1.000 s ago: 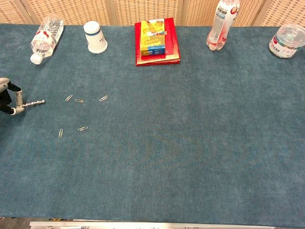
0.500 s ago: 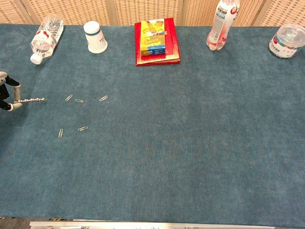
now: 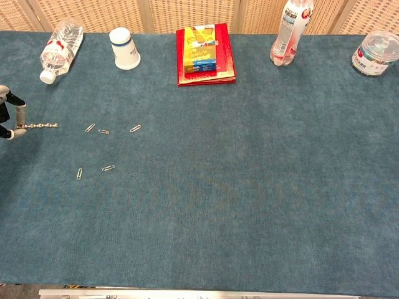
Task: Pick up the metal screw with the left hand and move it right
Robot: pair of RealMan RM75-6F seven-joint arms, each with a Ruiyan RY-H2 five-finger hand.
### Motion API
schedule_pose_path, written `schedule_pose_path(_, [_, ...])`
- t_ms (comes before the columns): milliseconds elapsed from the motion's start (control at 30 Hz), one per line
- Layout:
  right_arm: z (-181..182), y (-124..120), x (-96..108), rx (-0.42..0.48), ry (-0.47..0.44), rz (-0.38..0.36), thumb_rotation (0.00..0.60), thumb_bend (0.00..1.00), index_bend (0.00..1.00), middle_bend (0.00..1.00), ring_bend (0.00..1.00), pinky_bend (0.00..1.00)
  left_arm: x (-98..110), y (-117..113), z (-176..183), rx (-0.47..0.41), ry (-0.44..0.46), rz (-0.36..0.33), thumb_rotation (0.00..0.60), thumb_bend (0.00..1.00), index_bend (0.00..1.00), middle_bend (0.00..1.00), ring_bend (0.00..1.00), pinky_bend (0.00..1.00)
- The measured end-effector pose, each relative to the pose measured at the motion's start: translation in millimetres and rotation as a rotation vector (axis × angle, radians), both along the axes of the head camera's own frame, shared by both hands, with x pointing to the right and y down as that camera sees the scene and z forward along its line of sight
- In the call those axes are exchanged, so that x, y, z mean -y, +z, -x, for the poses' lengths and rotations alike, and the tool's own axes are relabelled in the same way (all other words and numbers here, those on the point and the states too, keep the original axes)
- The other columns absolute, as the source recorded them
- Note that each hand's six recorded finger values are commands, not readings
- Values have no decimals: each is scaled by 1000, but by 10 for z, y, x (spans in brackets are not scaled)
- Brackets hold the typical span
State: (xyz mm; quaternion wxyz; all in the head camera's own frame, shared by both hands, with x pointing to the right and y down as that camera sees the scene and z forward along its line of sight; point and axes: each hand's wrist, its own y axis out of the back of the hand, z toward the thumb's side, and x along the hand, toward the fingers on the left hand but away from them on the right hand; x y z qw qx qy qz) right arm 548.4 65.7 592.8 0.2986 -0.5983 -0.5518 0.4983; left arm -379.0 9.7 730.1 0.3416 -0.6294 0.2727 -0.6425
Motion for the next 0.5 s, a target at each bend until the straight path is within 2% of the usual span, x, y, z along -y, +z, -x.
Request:
schedule_pose_path(300, [-10,-53,15,-6,-1,-15,600,0,255,137,64,279,98,-153,-191,19,67,-24,600,327,579,1000,963,794])
schedule_pose_path(500, [-33,-66,1,-9,6,-16,600,0,254,137,64,279,221,-141,-342,15,94,-24,600,327,579,1000,963,794])
